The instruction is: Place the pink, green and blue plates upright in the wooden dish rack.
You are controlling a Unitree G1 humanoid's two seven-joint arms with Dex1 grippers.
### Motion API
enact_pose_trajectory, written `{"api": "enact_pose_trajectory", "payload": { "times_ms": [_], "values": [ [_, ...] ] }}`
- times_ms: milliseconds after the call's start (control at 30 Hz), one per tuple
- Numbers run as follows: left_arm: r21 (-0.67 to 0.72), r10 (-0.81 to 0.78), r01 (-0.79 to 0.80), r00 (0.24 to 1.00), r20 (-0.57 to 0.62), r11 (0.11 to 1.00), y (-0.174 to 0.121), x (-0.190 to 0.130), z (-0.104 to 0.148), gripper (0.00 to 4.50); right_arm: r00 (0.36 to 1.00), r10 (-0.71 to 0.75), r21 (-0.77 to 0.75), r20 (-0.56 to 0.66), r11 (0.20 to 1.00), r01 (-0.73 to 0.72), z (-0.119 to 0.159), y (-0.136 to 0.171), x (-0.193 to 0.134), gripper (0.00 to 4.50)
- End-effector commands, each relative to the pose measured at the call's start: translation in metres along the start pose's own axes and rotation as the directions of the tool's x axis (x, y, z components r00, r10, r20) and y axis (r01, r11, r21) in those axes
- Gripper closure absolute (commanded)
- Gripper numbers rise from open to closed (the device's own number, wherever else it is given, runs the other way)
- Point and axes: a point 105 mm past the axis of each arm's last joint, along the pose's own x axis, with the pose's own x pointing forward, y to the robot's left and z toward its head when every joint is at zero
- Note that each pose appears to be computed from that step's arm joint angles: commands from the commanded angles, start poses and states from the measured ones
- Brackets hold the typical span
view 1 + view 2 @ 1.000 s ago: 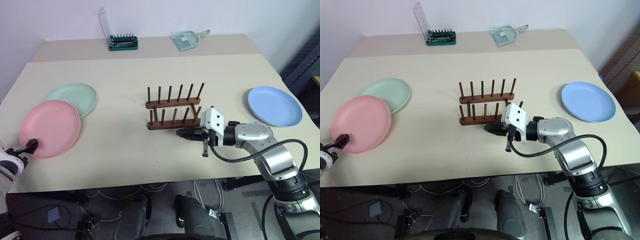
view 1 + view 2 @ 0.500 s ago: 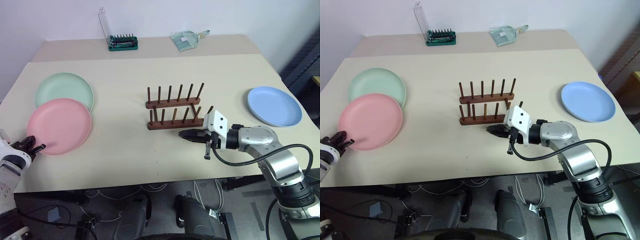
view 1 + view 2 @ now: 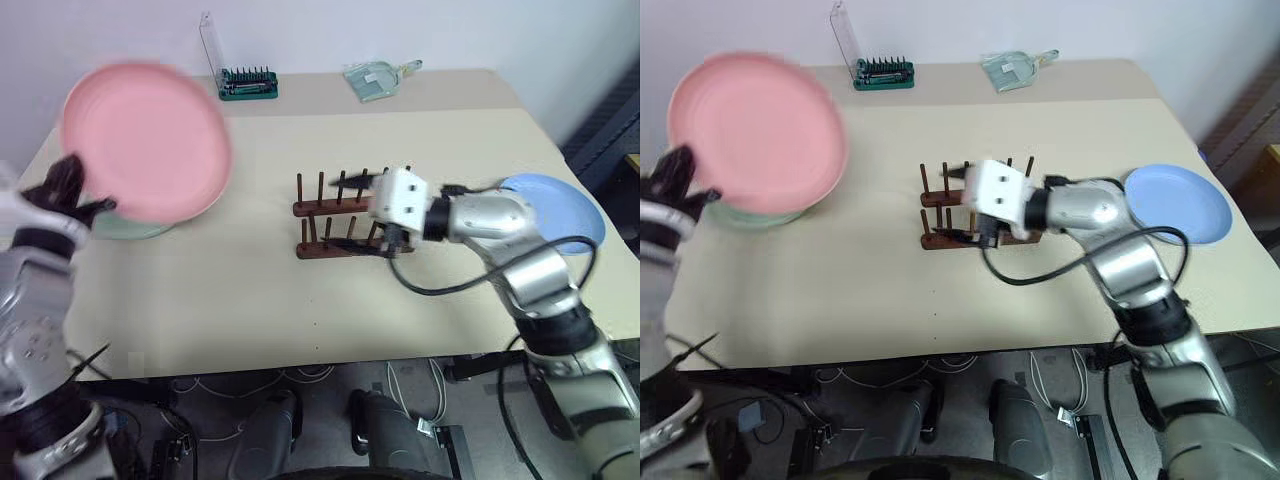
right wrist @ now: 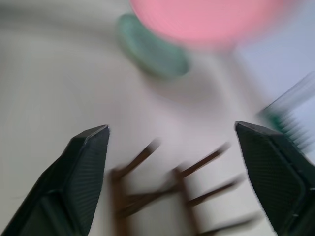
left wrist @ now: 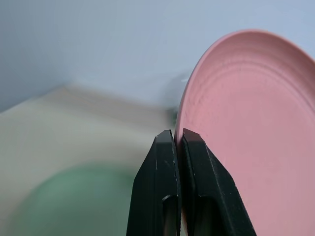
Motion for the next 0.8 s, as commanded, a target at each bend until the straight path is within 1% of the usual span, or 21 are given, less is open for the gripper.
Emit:
{"api": "enact_pose_trajectory", "payload": {
  "times_ms": [33,167,233,367,500,600,700,767,800],
  "values": [
    [0.033,-0.011,0.009,0.999,0.044,0.999,-0.025,0.007,0.008,4.5,0.998,-0.061,-0.167,0.01,0.984,0.061,0.004,-0.007,0.01,0.65],
    [0.022,-0.05,0.049,0.998,0.037,0.999,-0.054,0.014,0.005,4.5,0.991,-0.131,-0.285,0.03,0.949,0.134,0.007,-0.014,0.021,0.65],
    [0.012,-0.075,0.075,0.997,0.017,0.997,-0.067,0.015,0.0,4.5,0.991,-0.129,-0.316,0.032,0.939,0.133,0.007,-0.012,0.025,0.65],
    [0.01,-0.09,0.09,0.996,-0.009,0.996,-0.078,0.013,-0.007,4.5,0.99,-0.136,-0.344,0.033,0.929,0.139,0.004,-0.01,0.03,0.65],
    [-0.024,-0.103,0.102,0.994,-0.033,0.994,-0.086,0.011,-0.014,4.5,0.989,-0.143,-0.365,0.031,0.92,0.144,0.003,-0.008,0.036,0.65],
    [-0.047,-0.128,0.126,0.991,-0.036,0.991,-0.094,0.01,-0.015,4.5,0.991,-0.128,-0.362,0.026,0.923,0.128,0.001,-0.002,0.039,1.45],
    [-0.065,-0.136,0.134,0.99,-0.03,0.989,-0.096,0.01,-0.013,4.5,0.992,-0.122,-0.372,0.016,0.92,0.12,-0.001,0.0,0.04,2.9],
    [-0.071,-0.138,0.136,0.99,-0.029,0.988,-0.097,0.01,-0.012,4.5,0.993,-0.117,-0.385,0.005,0.916,0.109,-0.004,0.001,0.04,4.03],
    [-0.072,-0.139,0.137,0.99,-0.03,0.988,-0.097,0.01,-0.011,4.5,0.993,-0.116,-0.389,0.002,0.915,0.108,-0.004,0.002,0.04,4.42]
  ]
}}
